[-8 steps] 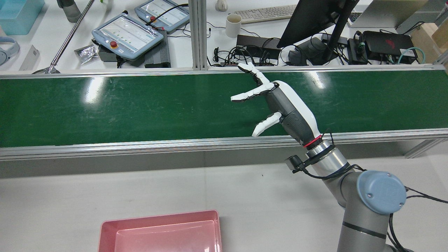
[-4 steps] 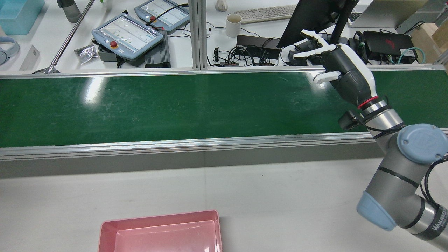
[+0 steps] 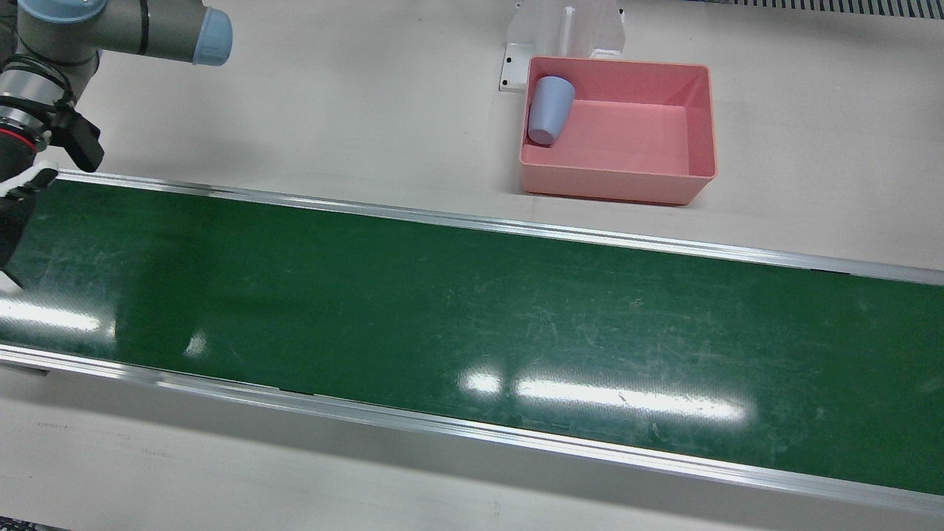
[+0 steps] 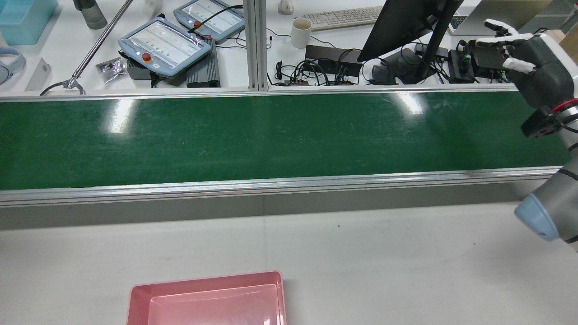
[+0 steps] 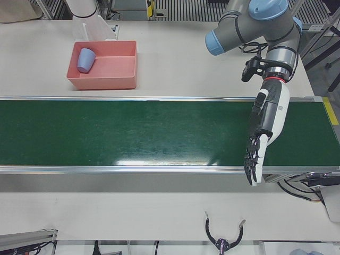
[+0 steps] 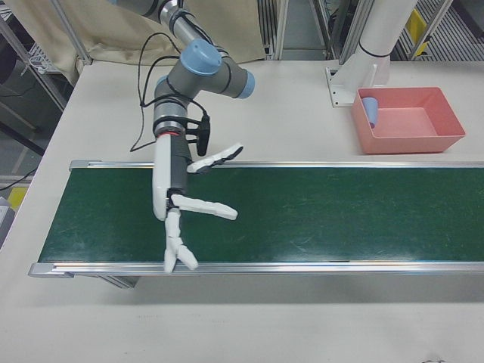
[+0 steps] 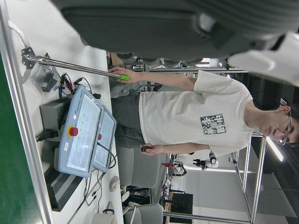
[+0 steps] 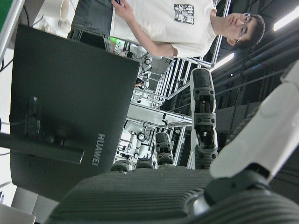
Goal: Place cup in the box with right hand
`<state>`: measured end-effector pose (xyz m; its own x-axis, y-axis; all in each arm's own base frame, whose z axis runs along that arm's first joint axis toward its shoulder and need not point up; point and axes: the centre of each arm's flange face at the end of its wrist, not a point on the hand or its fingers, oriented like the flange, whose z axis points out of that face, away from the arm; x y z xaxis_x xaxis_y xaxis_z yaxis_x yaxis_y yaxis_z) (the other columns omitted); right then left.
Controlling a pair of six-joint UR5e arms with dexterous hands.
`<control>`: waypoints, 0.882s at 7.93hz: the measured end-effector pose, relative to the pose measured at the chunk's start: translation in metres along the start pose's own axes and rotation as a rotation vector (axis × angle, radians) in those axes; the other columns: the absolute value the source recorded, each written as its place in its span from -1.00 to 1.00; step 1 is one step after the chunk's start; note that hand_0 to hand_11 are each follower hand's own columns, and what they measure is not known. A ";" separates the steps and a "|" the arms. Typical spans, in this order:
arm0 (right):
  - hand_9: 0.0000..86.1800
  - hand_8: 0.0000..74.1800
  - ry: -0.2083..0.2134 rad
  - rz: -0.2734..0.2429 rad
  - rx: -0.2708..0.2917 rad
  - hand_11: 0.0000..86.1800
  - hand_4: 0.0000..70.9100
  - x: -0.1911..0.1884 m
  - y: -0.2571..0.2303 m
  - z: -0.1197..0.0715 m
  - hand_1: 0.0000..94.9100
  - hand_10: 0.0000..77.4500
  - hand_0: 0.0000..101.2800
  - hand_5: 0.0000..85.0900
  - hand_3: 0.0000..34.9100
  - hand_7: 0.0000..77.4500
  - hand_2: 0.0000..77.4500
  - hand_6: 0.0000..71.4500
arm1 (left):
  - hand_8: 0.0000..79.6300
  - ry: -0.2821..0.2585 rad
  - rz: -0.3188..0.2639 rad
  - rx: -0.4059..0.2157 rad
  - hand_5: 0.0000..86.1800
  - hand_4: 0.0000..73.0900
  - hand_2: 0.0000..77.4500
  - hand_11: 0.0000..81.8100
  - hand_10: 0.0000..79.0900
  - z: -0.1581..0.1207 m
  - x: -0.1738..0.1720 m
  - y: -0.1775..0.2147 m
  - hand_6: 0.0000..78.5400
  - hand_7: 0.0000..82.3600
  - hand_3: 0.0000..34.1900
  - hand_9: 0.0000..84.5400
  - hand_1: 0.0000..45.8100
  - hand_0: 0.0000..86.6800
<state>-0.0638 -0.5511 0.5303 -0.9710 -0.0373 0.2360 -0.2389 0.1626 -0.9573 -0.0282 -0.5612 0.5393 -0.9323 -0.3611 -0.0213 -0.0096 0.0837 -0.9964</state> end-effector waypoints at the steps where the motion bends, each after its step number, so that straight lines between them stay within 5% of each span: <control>1: -0.92 -0.99 -0.027 -0.012 0.023 -0.99 0.46 -0.026 -0.032 -0.004 -1.00 -0.94 -0.21 -0.99 -1.00 -0.42 -0.99 -0.89 | -1.00 0.000 0.000 0.000 -1.00 -1.00 -0.99 -1.00 -1.00 0.000 0.000 0.000 -1.00 -1.00 -1.00 -0.99 -0.98 -1.00; 2: -0.94 -1.00 -0.042 -0.019 0.036 -0.84 0.46 -0.047 -0.061 -0.005 -1.00 -0.93 -0.21 -0.99 -1.00 -0.39 -0.97 -0.86 | -1.00 0.000 0.000 0.000 -1.00 -1.00 -0.99 -1.00 -1.00 0.000 0.000 0.000 -1.00 -1.00 -1.00 -0.99 -0.98 -1.00; 7: -0.87 -0.99 -0.075 -0.024 0.108 -0.75 0.45 -0.131 -0.167 -0.028 -1.00 -0.82 -0.21 -0.99 -1.00 -0.25 -0.99 -0.82 | -1.00 0.001 0.000 0.000 -1.00 -1.00 -0.99 -1.00 -1.00 0.000 0.000 0.000 -1.00 -1.00 -1.00 -0.99 -0.98 -1.00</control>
<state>0.1035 -0.5456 0.6642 -0.9616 -0.1139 0.2496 -0.2568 0.0537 -0.9650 -0.0282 -0.5612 0.5391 -0.9325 -0.3606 -0.0213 -0.0097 0.0839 -0.9964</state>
